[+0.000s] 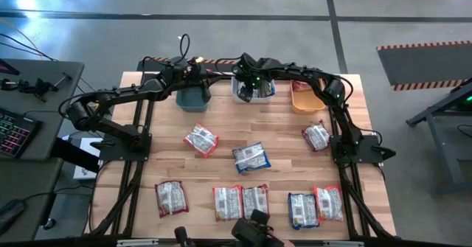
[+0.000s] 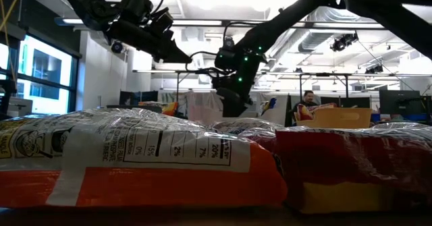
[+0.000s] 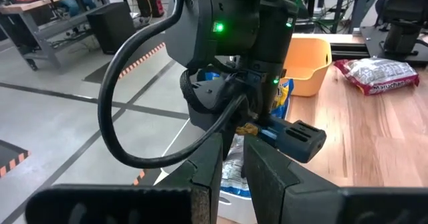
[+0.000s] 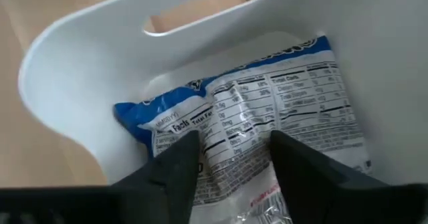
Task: Sort Maruchan noodles
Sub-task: Remove the blue noodle pack from the white bin
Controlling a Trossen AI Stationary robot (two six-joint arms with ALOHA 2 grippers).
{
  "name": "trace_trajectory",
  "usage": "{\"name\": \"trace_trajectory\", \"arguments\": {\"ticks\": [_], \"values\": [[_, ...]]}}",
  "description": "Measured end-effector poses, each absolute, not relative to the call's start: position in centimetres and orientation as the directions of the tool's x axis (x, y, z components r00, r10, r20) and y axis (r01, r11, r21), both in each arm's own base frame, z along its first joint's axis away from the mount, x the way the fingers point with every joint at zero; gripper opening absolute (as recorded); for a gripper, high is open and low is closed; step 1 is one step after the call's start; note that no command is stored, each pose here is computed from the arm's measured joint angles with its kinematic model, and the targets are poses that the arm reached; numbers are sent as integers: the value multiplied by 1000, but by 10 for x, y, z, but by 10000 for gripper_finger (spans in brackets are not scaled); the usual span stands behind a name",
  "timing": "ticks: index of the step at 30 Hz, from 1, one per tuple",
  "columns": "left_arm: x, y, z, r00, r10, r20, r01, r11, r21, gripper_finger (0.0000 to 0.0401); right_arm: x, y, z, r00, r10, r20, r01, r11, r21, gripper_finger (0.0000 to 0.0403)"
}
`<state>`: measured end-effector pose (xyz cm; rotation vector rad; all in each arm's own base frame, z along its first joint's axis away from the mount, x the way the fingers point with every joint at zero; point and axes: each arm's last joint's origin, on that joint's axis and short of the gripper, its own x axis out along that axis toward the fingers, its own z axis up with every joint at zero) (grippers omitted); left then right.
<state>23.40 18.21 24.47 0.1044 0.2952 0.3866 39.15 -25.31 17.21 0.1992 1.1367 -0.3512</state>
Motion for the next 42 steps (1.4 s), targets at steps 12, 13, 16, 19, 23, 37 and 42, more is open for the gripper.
{"name": "trace_trajectory", "arguments": {"ticks": [12,13,16,19,23,37,42], "values": [[234,182,244,884,385,-265,-357,922,148,51,390,-255,175,381,-189,-905,369,928,-38,20],[234,182,244,884,385,-265,-357,922,148,51,390,-254,177,382,-187,-905,369,929,-37,20],[234,182,245,884,385,-265,-357,922,149,51,388,-252,189,400,-195,-896,364,931,-40,8],[234,182,245,884,385,-265,-357,922,149,51,385,-249,209,433,-216,-875,359,932,-53,3],[234,182,245,884,385,-264,-357,922,149,51,377,-243,241,486,-249,-838,356,932,-71,1],[234,182,246,887,386,-253,-358,921,151,51,366,-214,286,537,-225,-813,319,946,-52,2],[234,182,246,887,385,-253,-359,922,144,51,389,-222,232,454,-192,-870,301,952,-53,50]]}}
